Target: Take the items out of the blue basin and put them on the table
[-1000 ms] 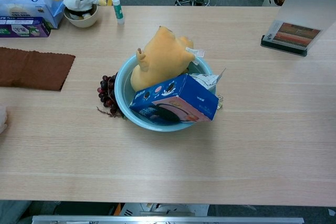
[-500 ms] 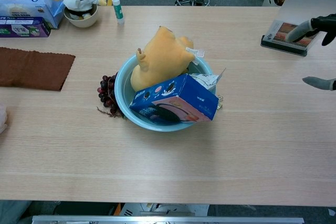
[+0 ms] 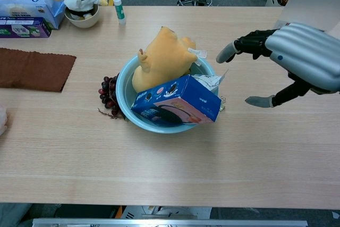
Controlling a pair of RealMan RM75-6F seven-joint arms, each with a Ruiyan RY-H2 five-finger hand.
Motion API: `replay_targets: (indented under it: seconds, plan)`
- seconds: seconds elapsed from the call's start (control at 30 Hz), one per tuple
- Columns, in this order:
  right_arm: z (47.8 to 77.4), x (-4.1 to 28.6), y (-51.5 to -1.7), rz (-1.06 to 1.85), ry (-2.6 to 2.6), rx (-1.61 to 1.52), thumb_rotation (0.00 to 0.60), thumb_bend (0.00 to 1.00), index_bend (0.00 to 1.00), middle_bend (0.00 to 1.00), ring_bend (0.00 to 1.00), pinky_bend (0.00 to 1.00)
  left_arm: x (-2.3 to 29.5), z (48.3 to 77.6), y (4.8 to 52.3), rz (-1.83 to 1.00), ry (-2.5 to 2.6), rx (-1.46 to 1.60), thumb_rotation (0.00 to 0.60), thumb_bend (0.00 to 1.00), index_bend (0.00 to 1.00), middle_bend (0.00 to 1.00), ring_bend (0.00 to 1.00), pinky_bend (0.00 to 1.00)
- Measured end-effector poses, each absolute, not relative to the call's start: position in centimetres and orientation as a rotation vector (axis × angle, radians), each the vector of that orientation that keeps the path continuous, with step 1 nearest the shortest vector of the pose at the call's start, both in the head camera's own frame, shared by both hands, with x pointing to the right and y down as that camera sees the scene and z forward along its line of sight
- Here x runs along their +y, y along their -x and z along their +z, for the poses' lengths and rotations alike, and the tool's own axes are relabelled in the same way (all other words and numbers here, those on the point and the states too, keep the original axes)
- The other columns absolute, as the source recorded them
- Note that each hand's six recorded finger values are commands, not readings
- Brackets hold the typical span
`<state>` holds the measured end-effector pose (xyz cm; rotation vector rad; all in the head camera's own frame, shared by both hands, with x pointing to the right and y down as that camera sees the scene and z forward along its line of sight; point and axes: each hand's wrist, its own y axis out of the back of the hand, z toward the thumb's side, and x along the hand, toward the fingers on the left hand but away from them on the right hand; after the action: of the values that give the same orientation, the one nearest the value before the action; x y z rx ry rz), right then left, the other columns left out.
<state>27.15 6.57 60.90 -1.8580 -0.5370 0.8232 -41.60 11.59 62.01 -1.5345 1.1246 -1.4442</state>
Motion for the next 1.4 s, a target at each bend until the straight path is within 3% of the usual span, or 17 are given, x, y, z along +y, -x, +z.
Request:
replay_targets:
  seconds: [0.4, 0.67, 1.4]
  plan:
    - [62.4, 7.6, -22.2, 0.811, 1.847, -0.514, 0.600, 0.02, 0.24, 0.29, 0.25, 0.39, 11.2, 62.6, 40.9, -1.449, 1.561, 1.084, 0.600, 0.27, 0.19, 0.24, 0.23, 0.33]
    - [62.8, 7.8, -19.7, 0.792, 1.878, -0.510, 0.600, 0.01, 0.23, 0.29, 0.25, 0.39, 11.2, 62.7, 41.2, -1.462, 1.563, 1.083, 0.600, 0.27, 0.19, 0.24, 0.23, 0.33]
    - [63.9, 8.2, -18.3, 0.722, 1.920, -0.436, 0.600, 0.01, 0.23, 0.29, 0.24, 0.39, 11.4, 62.6, 40.7, -1.470, 1.568, 1.070, 0.600, 0.27, 0.19, 0.24, 0.23, 0.33]
